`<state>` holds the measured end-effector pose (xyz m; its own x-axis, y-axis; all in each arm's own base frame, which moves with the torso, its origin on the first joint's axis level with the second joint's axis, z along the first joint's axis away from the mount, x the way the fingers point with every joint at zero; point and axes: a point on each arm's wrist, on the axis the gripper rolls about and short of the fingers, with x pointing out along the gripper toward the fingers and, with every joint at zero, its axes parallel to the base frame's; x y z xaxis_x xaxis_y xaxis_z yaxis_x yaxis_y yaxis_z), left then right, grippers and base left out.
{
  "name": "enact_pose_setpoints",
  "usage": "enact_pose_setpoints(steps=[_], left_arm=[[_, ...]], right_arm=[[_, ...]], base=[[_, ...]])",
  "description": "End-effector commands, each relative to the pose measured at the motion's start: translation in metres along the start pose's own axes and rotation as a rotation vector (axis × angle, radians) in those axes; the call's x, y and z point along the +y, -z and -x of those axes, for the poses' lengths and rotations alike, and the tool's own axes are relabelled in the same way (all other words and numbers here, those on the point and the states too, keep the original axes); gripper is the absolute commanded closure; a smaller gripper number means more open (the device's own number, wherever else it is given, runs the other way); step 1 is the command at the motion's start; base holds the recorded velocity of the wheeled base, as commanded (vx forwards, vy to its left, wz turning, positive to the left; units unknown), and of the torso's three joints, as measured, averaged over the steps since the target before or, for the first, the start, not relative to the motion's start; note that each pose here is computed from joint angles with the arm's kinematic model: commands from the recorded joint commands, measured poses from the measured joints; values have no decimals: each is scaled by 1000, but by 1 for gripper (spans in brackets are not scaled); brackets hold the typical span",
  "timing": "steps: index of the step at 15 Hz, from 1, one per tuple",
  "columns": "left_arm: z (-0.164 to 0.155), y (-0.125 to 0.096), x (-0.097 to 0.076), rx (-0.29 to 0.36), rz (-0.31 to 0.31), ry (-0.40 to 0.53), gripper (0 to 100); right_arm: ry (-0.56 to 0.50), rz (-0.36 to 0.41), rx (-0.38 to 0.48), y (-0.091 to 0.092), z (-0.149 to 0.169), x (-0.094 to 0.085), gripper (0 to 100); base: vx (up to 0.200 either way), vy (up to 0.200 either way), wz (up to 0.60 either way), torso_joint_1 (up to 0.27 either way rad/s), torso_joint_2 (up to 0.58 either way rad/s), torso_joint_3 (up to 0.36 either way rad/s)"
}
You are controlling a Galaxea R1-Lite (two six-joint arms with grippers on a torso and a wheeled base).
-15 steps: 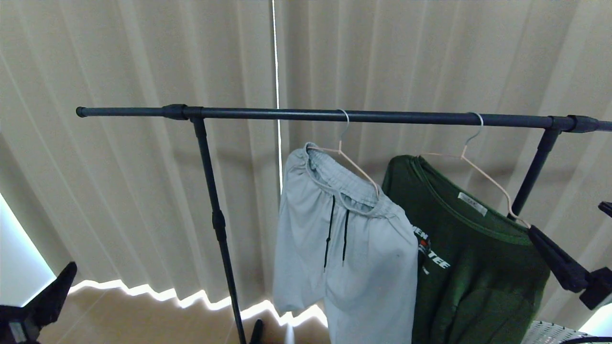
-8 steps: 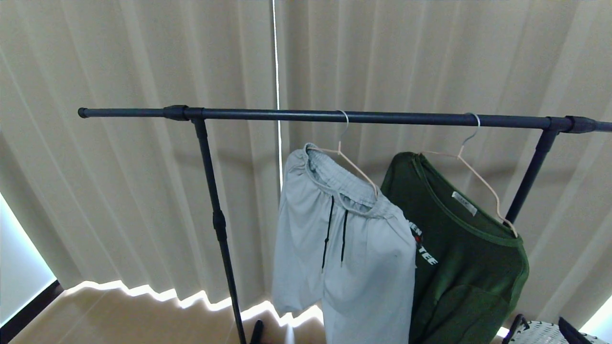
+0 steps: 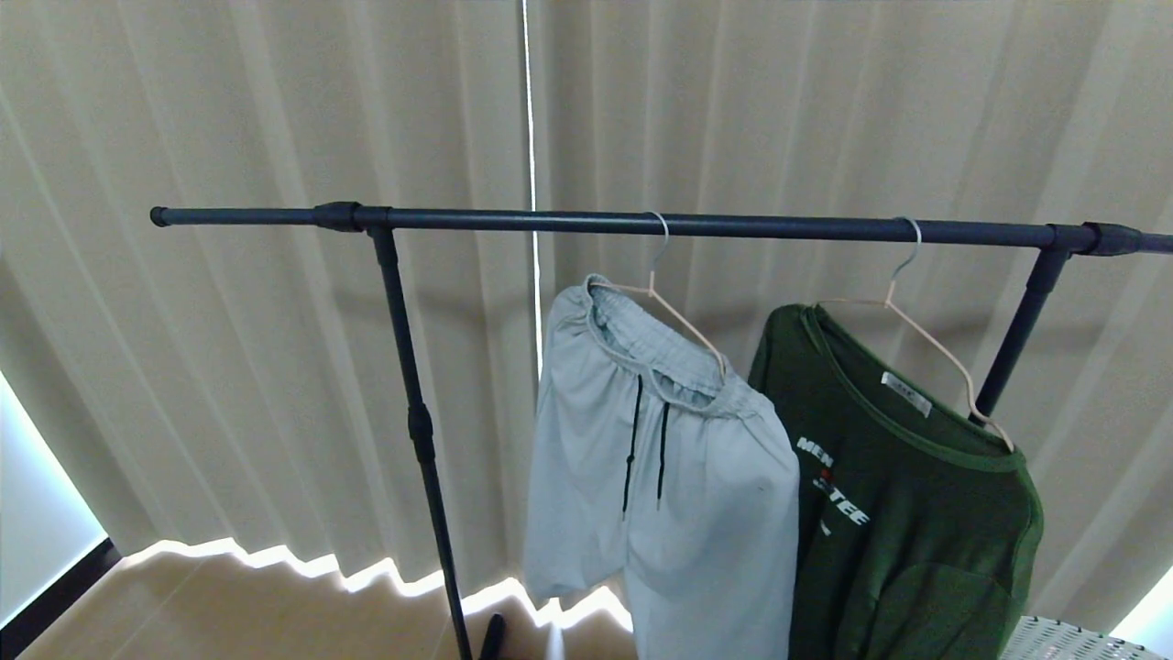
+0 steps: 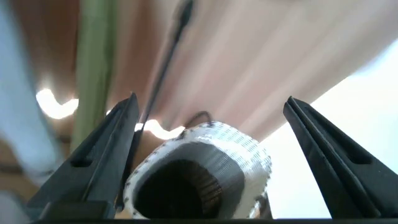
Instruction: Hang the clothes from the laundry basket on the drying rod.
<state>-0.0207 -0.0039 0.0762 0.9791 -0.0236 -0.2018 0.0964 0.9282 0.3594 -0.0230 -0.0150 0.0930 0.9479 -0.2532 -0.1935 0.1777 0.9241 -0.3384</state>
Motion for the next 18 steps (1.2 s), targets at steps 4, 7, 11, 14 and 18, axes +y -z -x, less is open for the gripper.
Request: enact_pose_setpoints(steps=[4,7,11,14,18], left_arm=[[1,2,1,-43,-5,73,0],[5,8,2,-64,92,-67,0],[5,8,2,-65,120,-61,0],[5,7,1,-81,96,-21,0],[5,8,1,-79,101,-21,0]], right_arm=[[130,-35,15,1,5,1,0],[129,-153,14,3,4,3,0],[93,-391,-130,8,-7,9,0],[-38,-403,-148,7,-7,12,0],[-157,-340,-131,9,-8,16,0]], base=[[0,0,0,0,0,0],[0,0,0,0,0,0],[0,0,0,0,0,0],[0,0,0,0,0,0],[0,0,0,0,0,0]])
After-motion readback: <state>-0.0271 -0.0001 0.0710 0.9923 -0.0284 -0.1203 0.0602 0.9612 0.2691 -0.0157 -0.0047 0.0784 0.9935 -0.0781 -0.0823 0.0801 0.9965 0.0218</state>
